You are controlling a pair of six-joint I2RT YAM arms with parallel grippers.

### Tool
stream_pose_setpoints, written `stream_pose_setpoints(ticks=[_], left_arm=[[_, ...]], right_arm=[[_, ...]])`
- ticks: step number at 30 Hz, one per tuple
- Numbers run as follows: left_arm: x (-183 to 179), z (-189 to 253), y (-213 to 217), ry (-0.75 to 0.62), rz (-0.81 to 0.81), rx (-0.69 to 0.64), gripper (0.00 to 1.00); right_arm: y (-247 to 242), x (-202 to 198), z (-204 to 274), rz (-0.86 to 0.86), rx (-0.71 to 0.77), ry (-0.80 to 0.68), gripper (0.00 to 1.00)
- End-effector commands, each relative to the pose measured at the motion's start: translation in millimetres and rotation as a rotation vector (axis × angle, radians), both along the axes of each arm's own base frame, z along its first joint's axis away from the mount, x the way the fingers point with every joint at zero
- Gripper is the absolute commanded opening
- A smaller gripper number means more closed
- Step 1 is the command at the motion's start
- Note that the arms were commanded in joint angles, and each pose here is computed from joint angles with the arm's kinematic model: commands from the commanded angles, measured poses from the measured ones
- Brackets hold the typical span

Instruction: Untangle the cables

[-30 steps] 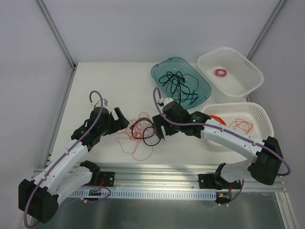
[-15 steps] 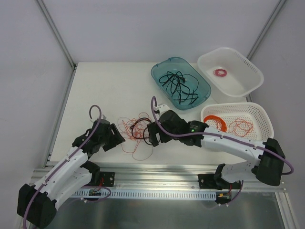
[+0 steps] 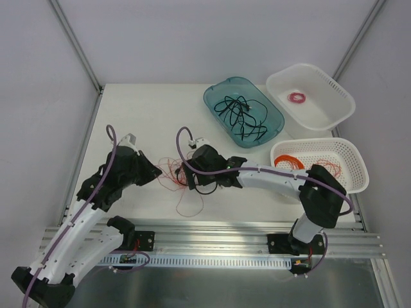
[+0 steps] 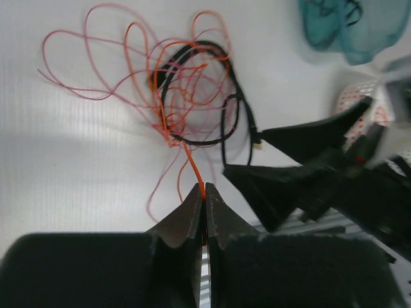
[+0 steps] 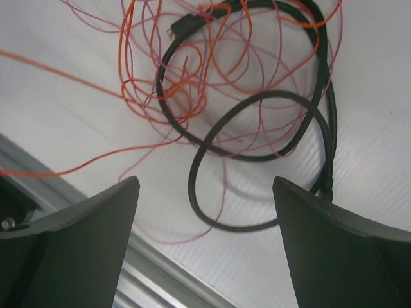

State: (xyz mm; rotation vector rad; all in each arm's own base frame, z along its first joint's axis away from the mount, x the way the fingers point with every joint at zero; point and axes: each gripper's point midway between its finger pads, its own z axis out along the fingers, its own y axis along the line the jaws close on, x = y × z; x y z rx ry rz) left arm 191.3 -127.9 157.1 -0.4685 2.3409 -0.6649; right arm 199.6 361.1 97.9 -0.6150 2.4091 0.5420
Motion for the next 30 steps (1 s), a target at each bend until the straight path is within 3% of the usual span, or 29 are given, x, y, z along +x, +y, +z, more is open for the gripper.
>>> stream_pose_setpoints(ticks=[1,8,12,18,25,30], left_arm=[[-1,55,0,-0.112,-0.059,0.009,0.0],[0,153,2,-0.296,-0.113,0.013,0.0],[1,196,0,-0.38,-0.138,0.007,0.0],[4,271,8,-0.552,-0.124,0.021,0.0],[8,363,51,-0.783,0.068,0.106,0.0],[20,394,82,-0.847,0.208,0.239,0.0]], right_arm=[[11,37,3,-0.097,0.024,-0.054,0.88],[2,58,-35,-0.209,-0.052,-0.022,0.77],[-7,60,-55,-0.258,-0.093,0.012,0.63],[-44,60,-88,-0.371,-0.154,0.081,0.54],[-87,64,-108,-0.525,-0.169,0.167,0.51],[-115,67,-110,-0.604,-0.175,0.194,0.51]])
